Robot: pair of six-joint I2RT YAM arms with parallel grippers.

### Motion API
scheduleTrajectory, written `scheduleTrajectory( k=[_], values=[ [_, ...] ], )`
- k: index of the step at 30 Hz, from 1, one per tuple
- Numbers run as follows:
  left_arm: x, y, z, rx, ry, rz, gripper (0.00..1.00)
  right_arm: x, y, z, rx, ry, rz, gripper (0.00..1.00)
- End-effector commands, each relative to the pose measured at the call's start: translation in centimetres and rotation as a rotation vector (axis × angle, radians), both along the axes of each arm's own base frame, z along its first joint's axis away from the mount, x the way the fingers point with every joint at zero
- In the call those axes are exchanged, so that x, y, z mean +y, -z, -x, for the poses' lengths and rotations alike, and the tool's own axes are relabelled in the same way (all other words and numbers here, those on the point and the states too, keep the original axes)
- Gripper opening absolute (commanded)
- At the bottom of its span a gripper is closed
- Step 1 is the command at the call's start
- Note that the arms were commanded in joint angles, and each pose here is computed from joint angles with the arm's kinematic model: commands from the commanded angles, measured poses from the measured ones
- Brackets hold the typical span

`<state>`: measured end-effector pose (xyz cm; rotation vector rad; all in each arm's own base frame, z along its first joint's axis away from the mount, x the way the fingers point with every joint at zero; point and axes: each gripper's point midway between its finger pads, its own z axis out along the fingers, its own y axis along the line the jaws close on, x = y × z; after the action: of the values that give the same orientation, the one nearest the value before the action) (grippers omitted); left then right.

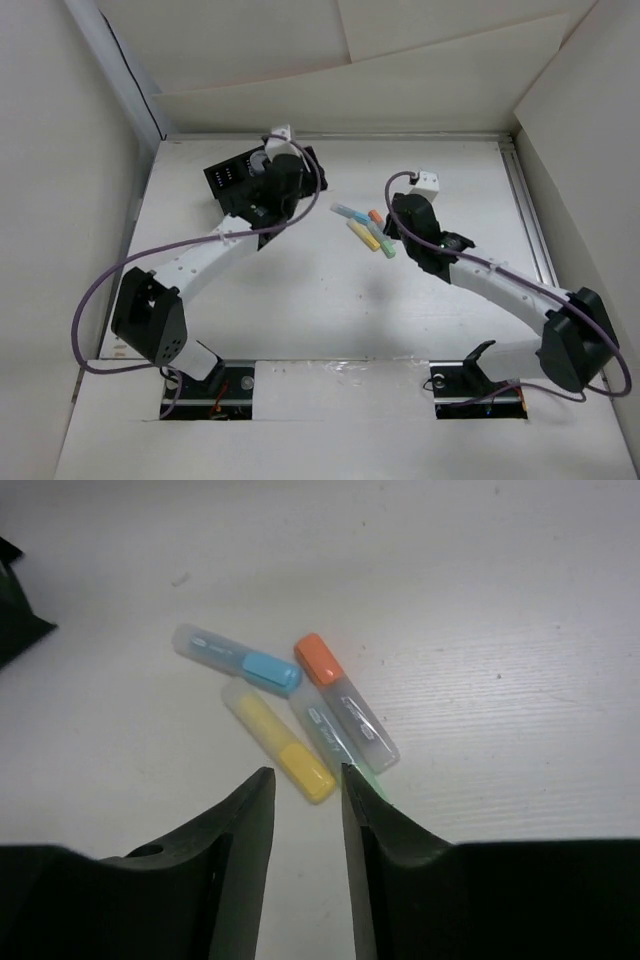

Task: Sort the stationery into containers
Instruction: Pick up the pen from the center of the board.

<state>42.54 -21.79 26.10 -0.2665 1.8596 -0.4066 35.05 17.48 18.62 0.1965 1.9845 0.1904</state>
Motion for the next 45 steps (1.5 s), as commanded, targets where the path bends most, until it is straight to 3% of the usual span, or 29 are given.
scheduleTrajectory(
  k=[1, 2, 6, 14, 32, 45],
  values=[
    [-3.5, 3.3, 2.7, 0.052, 0.125, 0.072, 0.57, 0.8, 3.5, 0.1, 0.103, -0.049, 0.003, 0.40],
    [-3.9, 5.2, 3.3, 0.077, 0.156, 0.081, 0.56, 0.4, 5.0, 0.0, 0.139, -0.043, 0.036, 0.52],
    [-4.5, 7.6, 6.1, 0.112, 0.257, 0.133, 0.55, -0.3, 6.9, 0.0, 0.189, -0.027, 0.053, 0.66],
    [-4.7, 9.9, 8.7, 0.152, 0.337, 0.171, 0.52, -2.1, 11.8, 0.7, 0.323, -0.012, 0.042, 0.63],
    [-5.4, 9.7, 8.5, 0.154, 0.359, 0.179, 0.52, -0.1, 14.1, -0.4, 0.401, -0.116, 0.038, 0.62],
    [-5.3, 9.8, 8.4, 0.151, 0.349, 0.176, 0.52, 0.6, 14.7, -0.6, 0.391, -0.114, 0.066, 0.44]
  ],
)
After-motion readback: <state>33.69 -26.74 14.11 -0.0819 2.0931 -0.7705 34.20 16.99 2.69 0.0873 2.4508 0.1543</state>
